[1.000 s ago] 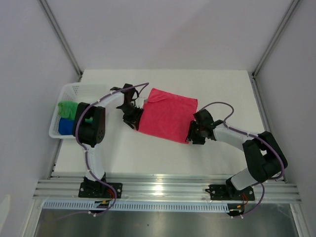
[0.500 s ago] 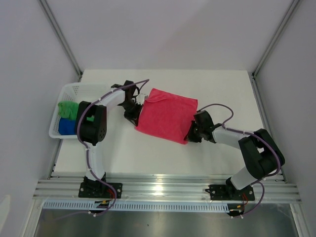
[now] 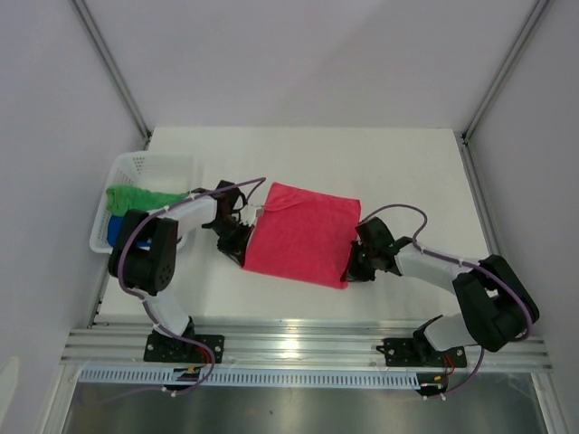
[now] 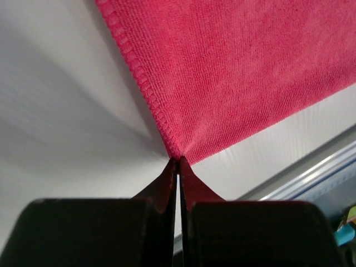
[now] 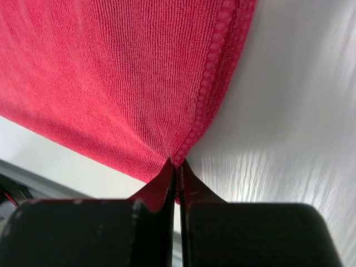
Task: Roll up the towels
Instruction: Fold the towel
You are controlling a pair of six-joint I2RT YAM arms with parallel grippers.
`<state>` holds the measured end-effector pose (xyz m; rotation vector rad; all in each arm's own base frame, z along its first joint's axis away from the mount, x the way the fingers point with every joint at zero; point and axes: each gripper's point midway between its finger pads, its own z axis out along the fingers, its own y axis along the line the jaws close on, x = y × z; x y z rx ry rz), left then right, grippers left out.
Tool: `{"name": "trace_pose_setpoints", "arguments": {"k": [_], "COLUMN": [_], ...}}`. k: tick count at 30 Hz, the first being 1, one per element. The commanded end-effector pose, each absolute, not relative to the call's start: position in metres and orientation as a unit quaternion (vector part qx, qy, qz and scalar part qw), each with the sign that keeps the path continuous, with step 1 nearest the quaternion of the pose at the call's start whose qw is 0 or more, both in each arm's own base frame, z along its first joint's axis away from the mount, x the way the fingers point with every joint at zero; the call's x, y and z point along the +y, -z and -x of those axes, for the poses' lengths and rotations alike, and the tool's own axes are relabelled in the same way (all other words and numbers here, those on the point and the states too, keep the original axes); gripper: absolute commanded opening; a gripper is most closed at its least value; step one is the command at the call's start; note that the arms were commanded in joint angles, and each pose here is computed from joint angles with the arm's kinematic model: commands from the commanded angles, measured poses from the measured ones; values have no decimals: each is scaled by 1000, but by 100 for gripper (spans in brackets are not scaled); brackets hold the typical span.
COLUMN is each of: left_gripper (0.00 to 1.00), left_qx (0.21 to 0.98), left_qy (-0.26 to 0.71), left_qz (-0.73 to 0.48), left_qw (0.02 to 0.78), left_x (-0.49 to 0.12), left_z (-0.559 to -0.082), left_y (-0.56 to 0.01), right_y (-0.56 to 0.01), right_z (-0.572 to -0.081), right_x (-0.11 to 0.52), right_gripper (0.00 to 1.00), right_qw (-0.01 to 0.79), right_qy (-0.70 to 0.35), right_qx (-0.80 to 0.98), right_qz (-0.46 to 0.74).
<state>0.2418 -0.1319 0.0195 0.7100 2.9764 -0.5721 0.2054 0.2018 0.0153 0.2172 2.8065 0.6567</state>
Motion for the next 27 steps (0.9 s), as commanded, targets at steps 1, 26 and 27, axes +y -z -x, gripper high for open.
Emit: {"name": "trace_pose_setpoints", "arguments": {"k": [1, 26, 27], "left_gripper": [1, 56, 55], "left_qx": [945, 807, 797], "left_qy": [206, 21, 21], "left_qz": [-253, -509, -531], "left_qw": [34, 297, 288], "left_x": [-139, -174, -182], "left_z": [-219, -349, -359], "left_y": [-32, -140, -129], "right_y": [-9, -112, -110], "right_z": [-162, -309, -323], "right_x": [192, 110, 108], "right_gripper": [2, 10, 13], "right_qw": [84, 319, 327], "right_qy": [-198, -110, -105], "right_qx": [974, 938, 937], "right_qz": [-66, -75, -66]}}
